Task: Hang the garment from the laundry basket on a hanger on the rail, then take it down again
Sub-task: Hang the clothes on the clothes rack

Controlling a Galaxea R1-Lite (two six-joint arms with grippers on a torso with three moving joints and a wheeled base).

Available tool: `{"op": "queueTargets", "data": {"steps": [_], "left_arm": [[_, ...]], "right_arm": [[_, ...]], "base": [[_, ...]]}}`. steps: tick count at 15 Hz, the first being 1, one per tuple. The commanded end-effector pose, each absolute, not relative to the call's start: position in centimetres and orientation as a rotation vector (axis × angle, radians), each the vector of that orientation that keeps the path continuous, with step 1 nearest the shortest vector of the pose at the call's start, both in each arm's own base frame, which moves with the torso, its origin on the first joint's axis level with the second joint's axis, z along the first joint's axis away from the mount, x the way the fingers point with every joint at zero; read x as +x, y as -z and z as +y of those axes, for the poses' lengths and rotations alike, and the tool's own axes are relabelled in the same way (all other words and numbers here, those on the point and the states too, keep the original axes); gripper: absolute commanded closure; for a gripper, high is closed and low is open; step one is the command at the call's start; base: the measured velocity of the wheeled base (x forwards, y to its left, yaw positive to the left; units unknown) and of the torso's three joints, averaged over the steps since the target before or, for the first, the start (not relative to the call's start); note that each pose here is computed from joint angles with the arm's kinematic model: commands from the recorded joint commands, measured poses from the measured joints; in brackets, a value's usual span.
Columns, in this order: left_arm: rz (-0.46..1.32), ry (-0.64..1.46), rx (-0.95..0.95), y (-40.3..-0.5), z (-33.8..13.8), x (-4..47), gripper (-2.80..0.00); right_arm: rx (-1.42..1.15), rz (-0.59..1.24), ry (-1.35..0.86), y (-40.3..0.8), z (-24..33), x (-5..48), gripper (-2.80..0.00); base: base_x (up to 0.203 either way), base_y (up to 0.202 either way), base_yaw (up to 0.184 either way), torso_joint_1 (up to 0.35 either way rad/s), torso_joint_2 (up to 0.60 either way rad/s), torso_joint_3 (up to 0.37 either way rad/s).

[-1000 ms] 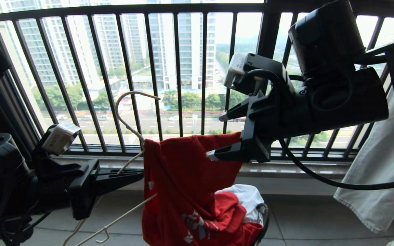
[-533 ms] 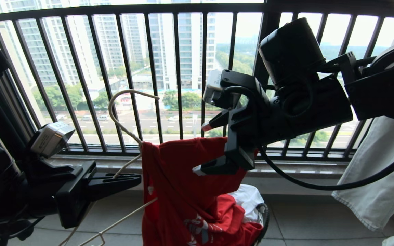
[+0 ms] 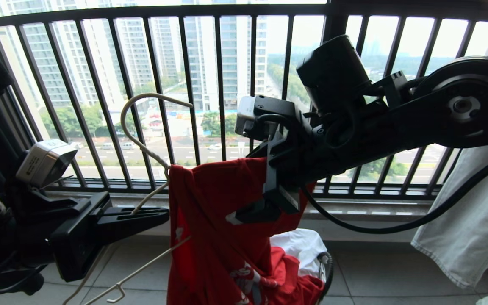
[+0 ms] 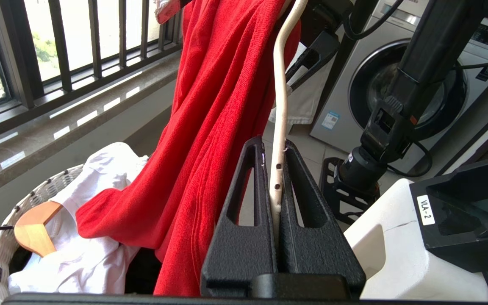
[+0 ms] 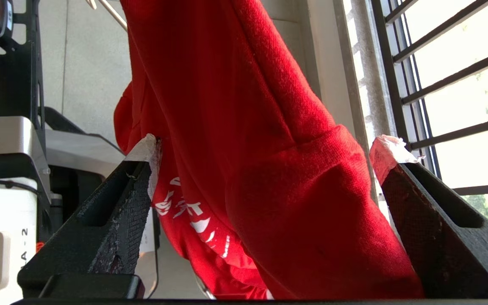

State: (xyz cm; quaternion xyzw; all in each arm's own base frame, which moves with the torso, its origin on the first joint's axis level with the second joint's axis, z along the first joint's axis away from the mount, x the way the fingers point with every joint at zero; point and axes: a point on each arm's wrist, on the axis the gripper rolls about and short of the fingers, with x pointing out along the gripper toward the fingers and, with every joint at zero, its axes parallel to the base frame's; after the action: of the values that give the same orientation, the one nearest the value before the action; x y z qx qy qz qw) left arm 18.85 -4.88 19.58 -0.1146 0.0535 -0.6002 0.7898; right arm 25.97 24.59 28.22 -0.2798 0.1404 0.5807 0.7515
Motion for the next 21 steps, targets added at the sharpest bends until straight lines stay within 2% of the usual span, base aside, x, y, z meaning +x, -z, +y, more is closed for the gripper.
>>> {"op": "queueTargets", "data": {"steps": [1,2,3,18,19,21], "left_arm": [[0.099,1.296,-0.239,-19.9,-4.9,18.7,0.00],[0.096,1.291,-0.239,-20.0,-4.9,18.8,0.00],[0.095,1.289,-0.239,-20.0,-4.8,18.8,0.00],[0.106,1.257,-0.252,-20.2,-4.9,19.4,0.00],[0.103,1.257,-0.248,-20.1,-4.9,19.3,-2.80],[0.095,1.258,-0.245,-20.4,-4.9,19.3,-2.80]], "right_arm": [[-0.615,0.321,-1.283,-27.5,25.4,26.5,-2.80],[-0.614,0.317,-1.284,-27.6,25.5,26.5,-2.80],[-0.613,0.315,-1.285,-27.6,25.5,26.4,0.00],[-0.597,0.290,-1.278,-28.9,25.0,25.6,0.00],[-0.593,0.291,-1.277,-28.9,25.0,25.6,0.00],[-0.588,0.292,-1.273,-29.1,24.9,25.5,0.00]], "base": [[0.000,0.000,0.000,0.000,0.00,0.000],[0.000,0.000,0.000,0.000,0.00,0.000],[0.000,0.000,0.000,0.000,0.00,0.000],[0.000,0.000,0.000,0.000,0.00,0.000],[0.000,0.000,0.000,0.000,0.00,0.000],[0.000,0.000,0.000,0.000,0.00,0.000]]}}
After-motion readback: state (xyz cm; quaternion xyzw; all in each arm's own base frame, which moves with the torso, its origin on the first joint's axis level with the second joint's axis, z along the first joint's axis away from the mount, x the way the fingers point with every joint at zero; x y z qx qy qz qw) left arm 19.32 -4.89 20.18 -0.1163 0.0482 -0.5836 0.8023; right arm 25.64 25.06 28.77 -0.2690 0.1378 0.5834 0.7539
